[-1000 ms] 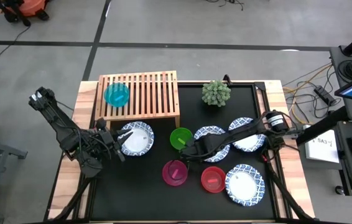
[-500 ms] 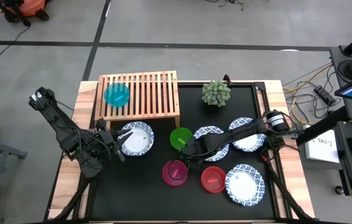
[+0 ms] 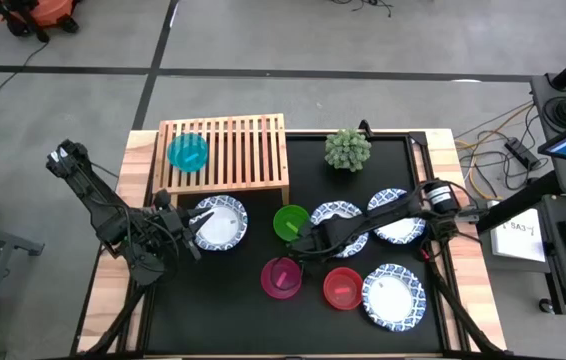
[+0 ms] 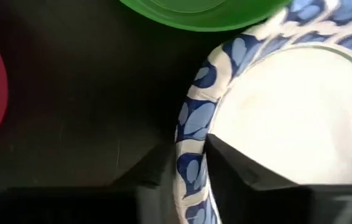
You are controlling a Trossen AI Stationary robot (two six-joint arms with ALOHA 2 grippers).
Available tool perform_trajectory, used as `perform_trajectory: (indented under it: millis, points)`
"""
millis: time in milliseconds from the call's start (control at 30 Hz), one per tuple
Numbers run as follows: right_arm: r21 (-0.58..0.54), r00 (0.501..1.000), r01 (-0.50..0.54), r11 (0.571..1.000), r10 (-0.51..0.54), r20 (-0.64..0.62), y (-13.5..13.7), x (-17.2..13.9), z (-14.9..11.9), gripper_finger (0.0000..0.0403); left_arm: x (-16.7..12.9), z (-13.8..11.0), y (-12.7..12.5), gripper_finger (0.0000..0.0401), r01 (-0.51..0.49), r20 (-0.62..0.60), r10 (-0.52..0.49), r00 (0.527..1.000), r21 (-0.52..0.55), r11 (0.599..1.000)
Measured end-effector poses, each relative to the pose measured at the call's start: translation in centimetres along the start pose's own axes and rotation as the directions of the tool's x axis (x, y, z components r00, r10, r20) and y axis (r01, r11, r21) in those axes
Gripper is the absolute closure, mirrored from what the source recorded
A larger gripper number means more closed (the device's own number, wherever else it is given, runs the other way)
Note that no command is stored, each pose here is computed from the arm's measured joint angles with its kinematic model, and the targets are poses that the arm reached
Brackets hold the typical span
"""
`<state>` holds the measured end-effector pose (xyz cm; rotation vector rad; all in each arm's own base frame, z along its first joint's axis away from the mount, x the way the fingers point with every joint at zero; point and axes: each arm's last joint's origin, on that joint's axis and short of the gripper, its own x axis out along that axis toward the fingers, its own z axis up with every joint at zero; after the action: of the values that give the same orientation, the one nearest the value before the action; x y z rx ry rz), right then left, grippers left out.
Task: Place and stack bowls onto a shelf
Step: Put the white patterned bowl on the shelf
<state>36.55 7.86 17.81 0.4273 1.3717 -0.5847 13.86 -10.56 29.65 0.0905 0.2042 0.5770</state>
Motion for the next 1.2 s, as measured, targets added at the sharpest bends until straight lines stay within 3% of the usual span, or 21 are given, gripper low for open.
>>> perform_trajectory:
  millis: [133,433,567,733,833,967,1200]
  points:
    - [0.002,1.000,-0.017,1.000,0.017,0.002,-0.2,-1.1,0.1,0.0384,0.0,0.0,0.0,0.0363,0.000,0.000,0.000,1.000,0.000,1.000]
    - [-0.009,0.999,0.005,1.000,-0.005,-0.051,-1.2,-6.6,0.2,0.0390,0.0,0.0,0.0,0.0363,0.000,0.000,0.000,1.000,0.000,1.000]
    - [-0.023,0.999,-0.036,0.999,0.037,0.014,-1.8,-10.2,0.5,0.0390,0.0,0.0,0.0,0.0363,0.000,0.000,0.000,1.000,0.000,1.000]
    - [-0.059,0.972,-0.073,0.996,0.084,0.219,-2.6,-15.0,1.3,0.0390,0.0,0.0,0.0,0.0363,-0.006,0.004,0.006,1.000,0.004,1.000]
    - [-0.081,0.926,-0.009,0.997,0.039,0.375,-3.2,-17.4,1.8,0.0390,0.0,0.0,0.0,0.0363,-0.006,0.005,0.006,1.000,0.003,1.000]
    - [-0.145,0.825,0.119,0.982,-0.016,0.565,-3.5,-19.7,3.2,0.0390,0.0,0.0,0.1,0.0363,-0.009,0.007,0.009,1.000,0.009,1.000]
    - [-0.256,0.626,0.193,0.947,0.082,0.775,-2.9,-20.4,7.4,0.0390,0.0,0.1,0.1,0.0363,-0.012,0.012,0.012,1.000,0.015,1.000]
